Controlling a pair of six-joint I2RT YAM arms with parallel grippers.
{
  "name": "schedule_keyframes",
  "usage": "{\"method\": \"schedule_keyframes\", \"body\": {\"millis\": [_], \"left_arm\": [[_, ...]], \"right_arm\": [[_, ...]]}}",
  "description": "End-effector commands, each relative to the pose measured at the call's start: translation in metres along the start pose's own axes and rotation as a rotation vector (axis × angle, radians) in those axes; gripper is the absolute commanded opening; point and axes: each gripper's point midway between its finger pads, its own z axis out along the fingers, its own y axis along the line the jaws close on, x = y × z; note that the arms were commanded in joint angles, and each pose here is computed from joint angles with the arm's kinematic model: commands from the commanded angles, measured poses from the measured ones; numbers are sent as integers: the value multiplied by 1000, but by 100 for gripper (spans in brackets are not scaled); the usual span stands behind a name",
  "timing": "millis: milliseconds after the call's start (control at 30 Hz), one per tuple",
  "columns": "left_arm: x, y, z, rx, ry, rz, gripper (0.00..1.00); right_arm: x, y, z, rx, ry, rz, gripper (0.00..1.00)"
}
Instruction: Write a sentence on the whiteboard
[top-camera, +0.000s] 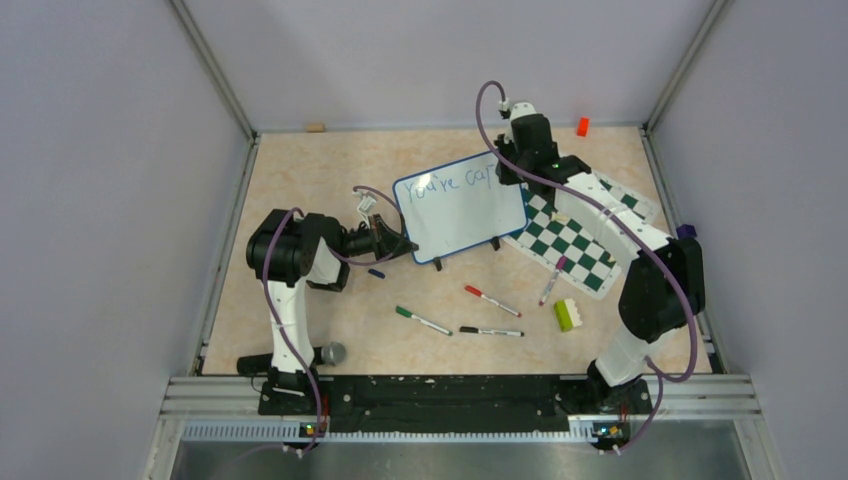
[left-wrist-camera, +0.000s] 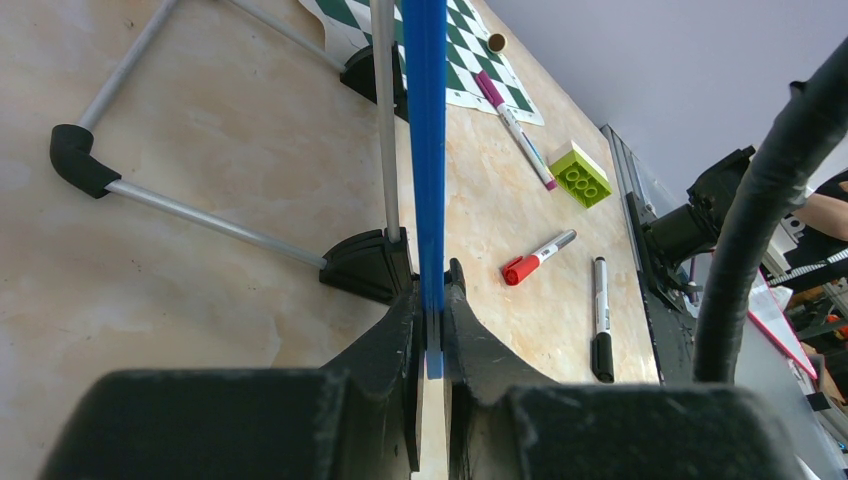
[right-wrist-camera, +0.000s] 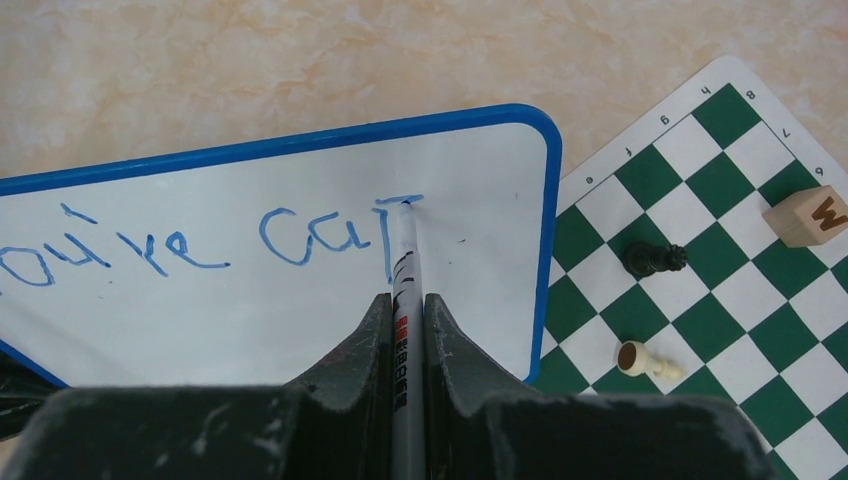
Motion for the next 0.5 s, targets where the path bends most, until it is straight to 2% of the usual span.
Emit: {"method": "schedule_keyframes", "body": {"millis": [0,233,467], "left_arm": [[-6,-16,-1,61,9,100,5],[-6,-16,-1,62,9,102,5],[-7,-17,-1,62,8,104,5]], "right_arm": [[-11,-4,-9,14,-30,11,0],[-11,-11,-7,58,-39,28,0],[0,-2,-8,2,-2,18,0]]}}
